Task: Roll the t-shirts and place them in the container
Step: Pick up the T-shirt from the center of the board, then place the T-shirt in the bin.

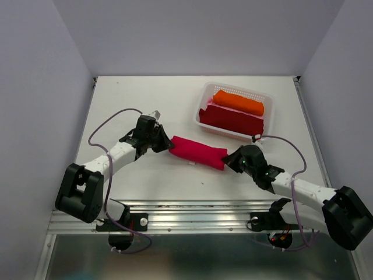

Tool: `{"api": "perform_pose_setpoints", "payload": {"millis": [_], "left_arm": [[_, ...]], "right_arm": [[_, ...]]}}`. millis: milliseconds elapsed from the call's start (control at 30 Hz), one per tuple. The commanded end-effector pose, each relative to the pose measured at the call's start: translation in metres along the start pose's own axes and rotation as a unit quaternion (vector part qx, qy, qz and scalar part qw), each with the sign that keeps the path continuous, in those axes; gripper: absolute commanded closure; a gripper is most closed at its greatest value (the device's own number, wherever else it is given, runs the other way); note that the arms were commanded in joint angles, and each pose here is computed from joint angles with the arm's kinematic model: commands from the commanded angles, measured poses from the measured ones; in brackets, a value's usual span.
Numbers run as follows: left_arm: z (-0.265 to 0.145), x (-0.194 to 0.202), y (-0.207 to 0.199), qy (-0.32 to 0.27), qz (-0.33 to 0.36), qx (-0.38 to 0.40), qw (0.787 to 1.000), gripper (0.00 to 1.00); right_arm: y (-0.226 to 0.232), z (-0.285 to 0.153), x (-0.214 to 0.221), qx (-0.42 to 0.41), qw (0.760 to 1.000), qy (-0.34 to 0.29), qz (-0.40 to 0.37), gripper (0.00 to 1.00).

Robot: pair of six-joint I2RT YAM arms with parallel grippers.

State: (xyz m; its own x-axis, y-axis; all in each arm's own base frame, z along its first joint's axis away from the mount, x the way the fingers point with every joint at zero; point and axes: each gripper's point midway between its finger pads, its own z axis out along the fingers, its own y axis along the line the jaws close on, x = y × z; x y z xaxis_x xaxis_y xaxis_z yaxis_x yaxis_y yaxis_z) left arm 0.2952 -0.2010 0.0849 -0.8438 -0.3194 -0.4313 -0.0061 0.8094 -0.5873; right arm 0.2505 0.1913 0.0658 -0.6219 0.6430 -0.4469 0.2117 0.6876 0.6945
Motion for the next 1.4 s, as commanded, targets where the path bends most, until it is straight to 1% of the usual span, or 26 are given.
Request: {"api": "perform_pose_setpoints", "payload": {"millis": [0,100,333,400,533,667,733,767,833,967,1033,1067,1133,1167,1200,1233,1333,1367], "left_arm": [[-0.024,-0.032,-0.022,-0.050,0.024,0.007,0.998,1.00],[-0.033,-0.042,-0.030,-0.063,0.029,0.011,0.998,1.00],[-0.038,-0.051,-0.039,-0.072,0.033,0.017,0.997,1.00],[-0.043,-0.059,-0.046,-0.083,0.038,0.022,0.996,1.00],[-0.057,-0.079,-0.063,-0.104,0.051,0.029,0.993,1.00],[-0.071,-0.102,-0.085,-0.129,0.067,0.044,0.988,1.00],[-0.077,-0.118,-0.098,-0.144,0.077,0.051,0.985,1.00],[-0.071,-0.121,-0.099,-0.140,0.077,0.048,0.986,1.00],[-0.077,-0.139,-0.118,-0.157,0.083,0.064,0.982,1.00],[-0.066,-0.166,-0.146,-0.166,0.094,0.087,0.978,1.00],[-0.058,-0.170,-0.157,-0.163,0.100,0.095,0.977,1.00],[-0.053,-0.178,-0.165,-0.164,0.103,0.102,0.976,1.00],[-0.046,-0.183,-0.175,-0.164,0.108,0.110,0.974,1.00],[-0.033,-0.181,-0.178,-0.152,0.110,0.110,0.976,1.00],[-0.036,-0.189,-0.190,-0.161,0.117,0.122,0.972,1.00],[-0.034,-0.192,-0.195,-0.162,0.118,0.125,0.972,1.00],[-0.020,-0.199,-0.216,-0.163,0.127,0.148,0.967,1.00],[-0.006,-0.198,-0.216,-0.157,0.128,0.144,0.969,1.00]], "right_arm": [[0.026,-0.008,-0.027,-0.012,0.999,-0.042,-0.024,0.99],[0.037,-0.012,-0.034,-0.023,0.998,-0.049,-0.027,0.99],[0.048,-0.014,-0.039,-0.035,0.997,-0.055,-0.030,0.99],[0.052,-0.017,-0.044,-0.037,0.997,-0.063,-0.035,0.99],[0.068,-0.024,-0.063,-0.042,0.994,-0.090,-0.051,0.99],[0.095,-0.035,-0.086,-0.057,0.989,-0.123,-0.065,0.99],[0.096,-0.035,-0.095,-0.043,0.986,-0.138,-0.084,0.99],[0.107,-0.040,-0.105,-0.047,0.984,-0.149,-0.087,0.99],[0.113,-0.043,-0.118,-0.036,0.979,-0.172,-0.106,0.99],[0.119,-0.046,-0.163,-0.008,0.968,-0.214,-0.128,0.99],[0.117,-0.045,-0.176,0.002,0.967,-0.216,-0.133,0.99],[0.108,-0.042,-0.188,0.018,0.966,-0.221,-0.136,0.99],[0.109,-0.044,-0.202,0.019,0.964,-0.228,-0.138,0.99],[0.108,-0.045,-0.208,0.022,0.963,-0.232,-0.137,0.99],[0.100,-0.043,-0.219,0.033,0.961,-0.237,-0.138,0.99],[0.100,-0.044,-0.226,0.035,0.960,-0.241,-0.138,0.99],[0.088,-0.037,-0.243,0.052,0.959,-0.241,-0.141,0.99],[0.088,-0.035,-0.248,0.054,0.959,-0.241,-0.141,0.99]]}}
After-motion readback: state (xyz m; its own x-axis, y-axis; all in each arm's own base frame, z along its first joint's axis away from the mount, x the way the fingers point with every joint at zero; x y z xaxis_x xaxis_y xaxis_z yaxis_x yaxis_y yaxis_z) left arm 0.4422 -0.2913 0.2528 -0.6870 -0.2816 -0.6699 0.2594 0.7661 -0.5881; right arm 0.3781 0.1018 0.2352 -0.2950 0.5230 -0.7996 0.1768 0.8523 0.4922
